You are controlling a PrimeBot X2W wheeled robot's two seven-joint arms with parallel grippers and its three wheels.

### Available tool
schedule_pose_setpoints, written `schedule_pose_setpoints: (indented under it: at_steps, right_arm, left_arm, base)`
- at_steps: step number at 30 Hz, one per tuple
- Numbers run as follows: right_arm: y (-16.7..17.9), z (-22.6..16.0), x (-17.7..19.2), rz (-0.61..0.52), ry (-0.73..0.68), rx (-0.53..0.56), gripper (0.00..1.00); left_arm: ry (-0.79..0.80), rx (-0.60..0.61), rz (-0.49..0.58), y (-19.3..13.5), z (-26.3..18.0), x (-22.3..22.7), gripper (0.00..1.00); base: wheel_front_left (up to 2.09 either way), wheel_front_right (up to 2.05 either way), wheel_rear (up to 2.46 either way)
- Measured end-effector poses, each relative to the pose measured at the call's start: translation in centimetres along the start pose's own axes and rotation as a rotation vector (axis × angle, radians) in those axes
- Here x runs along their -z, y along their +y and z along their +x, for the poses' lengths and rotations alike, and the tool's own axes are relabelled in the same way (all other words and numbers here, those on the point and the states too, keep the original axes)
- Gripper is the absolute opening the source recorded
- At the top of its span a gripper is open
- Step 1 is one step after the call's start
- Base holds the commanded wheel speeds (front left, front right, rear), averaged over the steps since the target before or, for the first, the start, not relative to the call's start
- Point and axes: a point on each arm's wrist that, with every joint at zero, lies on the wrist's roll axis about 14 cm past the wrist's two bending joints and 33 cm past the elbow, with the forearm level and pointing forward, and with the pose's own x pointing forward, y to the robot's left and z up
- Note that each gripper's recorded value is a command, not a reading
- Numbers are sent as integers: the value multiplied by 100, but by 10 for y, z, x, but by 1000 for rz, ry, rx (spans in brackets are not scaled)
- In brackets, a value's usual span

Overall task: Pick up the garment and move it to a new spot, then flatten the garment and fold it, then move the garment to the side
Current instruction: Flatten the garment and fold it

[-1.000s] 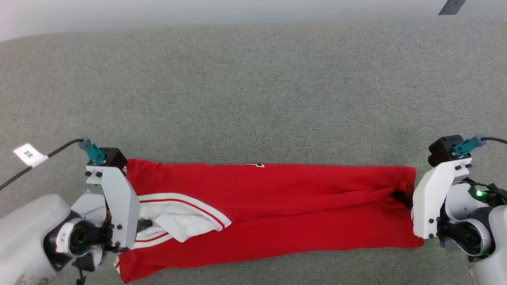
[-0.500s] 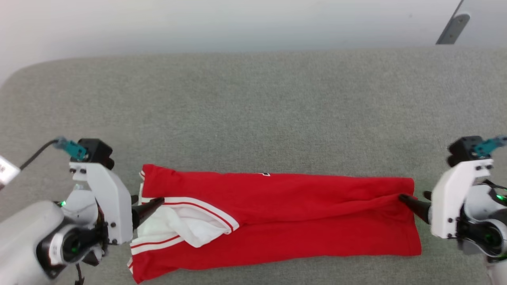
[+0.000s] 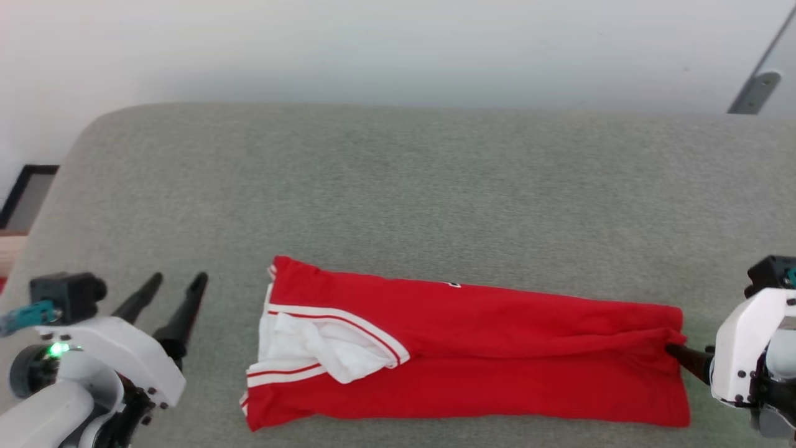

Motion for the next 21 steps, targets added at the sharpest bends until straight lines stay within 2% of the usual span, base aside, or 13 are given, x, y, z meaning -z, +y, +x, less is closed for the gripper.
schedule_pose_setpoints:
  at_steps: [7, 20, 21]
  right_arm:
    - [-2, 17, 9, 22, 64, 11, 100]
    - [5, 47, 18, 39, 146, 13, 100]
    - [6, 49, 18, 43, 150, 11, 80]
  left_arm:
    - [-215, -127, 7, 31, -21, -32, 100]
    - [-349, -326, -81, 74, -95, 4, 100]
    - [-352, -331, -84, 75, -98, 6, 100]
  base:
    - [0, 0, 0]
    - [0, 0, 0]
    - [0, 0, 0]
